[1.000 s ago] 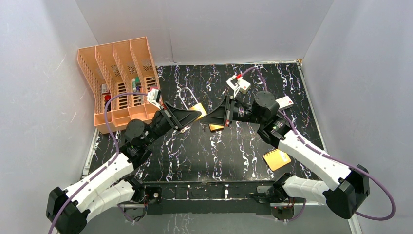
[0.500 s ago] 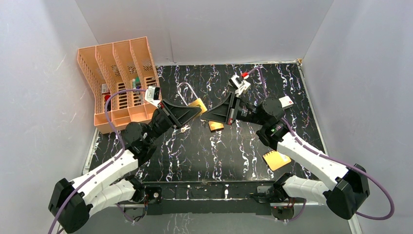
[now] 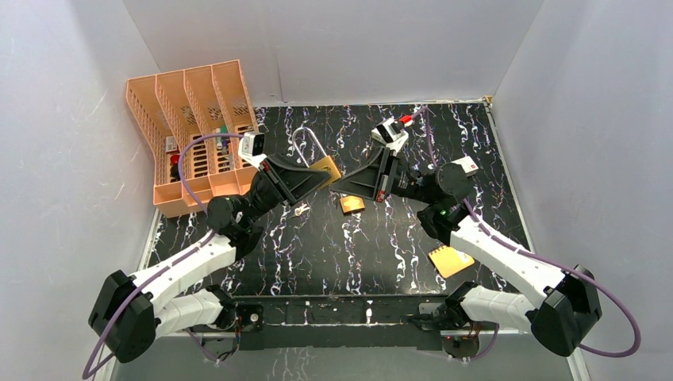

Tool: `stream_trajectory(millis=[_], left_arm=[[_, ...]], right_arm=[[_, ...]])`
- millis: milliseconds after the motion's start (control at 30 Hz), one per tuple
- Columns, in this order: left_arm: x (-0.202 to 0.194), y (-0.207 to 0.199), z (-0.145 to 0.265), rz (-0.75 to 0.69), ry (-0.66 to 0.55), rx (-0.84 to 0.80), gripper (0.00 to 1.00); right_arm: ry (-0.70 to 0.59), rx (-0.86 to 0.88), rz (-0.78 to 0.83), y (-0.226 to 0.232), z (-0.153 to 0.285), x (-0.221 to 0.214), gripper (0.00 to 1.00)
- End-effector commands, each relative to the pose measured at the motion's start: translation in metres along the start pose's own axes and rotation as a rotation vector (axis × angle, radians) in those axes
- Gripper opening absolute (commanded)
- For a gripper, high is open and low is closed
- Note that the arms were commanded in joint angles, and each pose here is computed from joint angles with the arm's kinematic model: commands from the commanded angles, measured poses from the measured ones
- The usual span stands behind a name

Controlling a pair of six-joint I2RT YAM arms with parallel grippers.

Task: Unlock with the key

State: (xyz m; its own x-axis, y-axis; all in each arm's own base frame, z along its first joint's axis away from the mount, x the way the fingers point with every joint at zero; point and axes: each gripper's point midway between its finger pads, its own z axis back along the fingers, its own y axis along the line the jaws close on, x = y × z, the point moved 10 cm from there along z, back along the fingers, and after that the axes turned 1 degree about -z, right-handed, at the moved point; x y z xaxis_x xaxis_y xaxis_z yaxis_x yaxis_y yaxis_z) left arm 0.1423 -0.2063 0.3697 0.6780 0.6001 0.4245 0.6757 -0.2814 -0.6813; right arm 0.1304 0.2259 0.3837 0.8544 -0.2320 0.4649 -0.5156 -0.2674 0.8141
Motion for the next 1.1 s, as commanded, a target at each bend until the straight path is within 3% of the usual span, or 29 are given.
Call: stream_trajectory(millis=[0, 567, 700, 833, 967, 1067], left_arm=[[0.002, -0.018, -0.007, -0.057, 0.042, -0.167, 0.00], [0.003, -0.019, -0.020, -0.112, 0.078, -0.333, 0.00], [0.004, -0.018, -0.019, -0.107, 0.066, -0.323, 0.00], [0.003, -0.017, -0.016, -0.116, 0.069, -0.271, 0.00], [0.003, -0.017, -0.013, -0.152, 0.064, -0.189, 0.00], [0.004, -0.019, -0.010, -0.163, 0.047, -0.158, 0.00]], right_arm=[[-0.031, 0.285, 0.139, 0.055, -0.001, 0.006, 0.00], [0.043, 0.449, 0.096, 0.071, -0.009, -0.003, 0.00], [0.056, 0.391, 0.133, 0.074, -0.010, -0.004, 0.00], [0.057, 0.223, 0.222, 0.077, -0.010, -0.001, 0.00], [0.071, 0.112, 0.269, 0.076, -0.009, 0.001, 0.26], [0.074, 0.062, 0.280, 0.074, -0.008, 0.001, 0.36]])
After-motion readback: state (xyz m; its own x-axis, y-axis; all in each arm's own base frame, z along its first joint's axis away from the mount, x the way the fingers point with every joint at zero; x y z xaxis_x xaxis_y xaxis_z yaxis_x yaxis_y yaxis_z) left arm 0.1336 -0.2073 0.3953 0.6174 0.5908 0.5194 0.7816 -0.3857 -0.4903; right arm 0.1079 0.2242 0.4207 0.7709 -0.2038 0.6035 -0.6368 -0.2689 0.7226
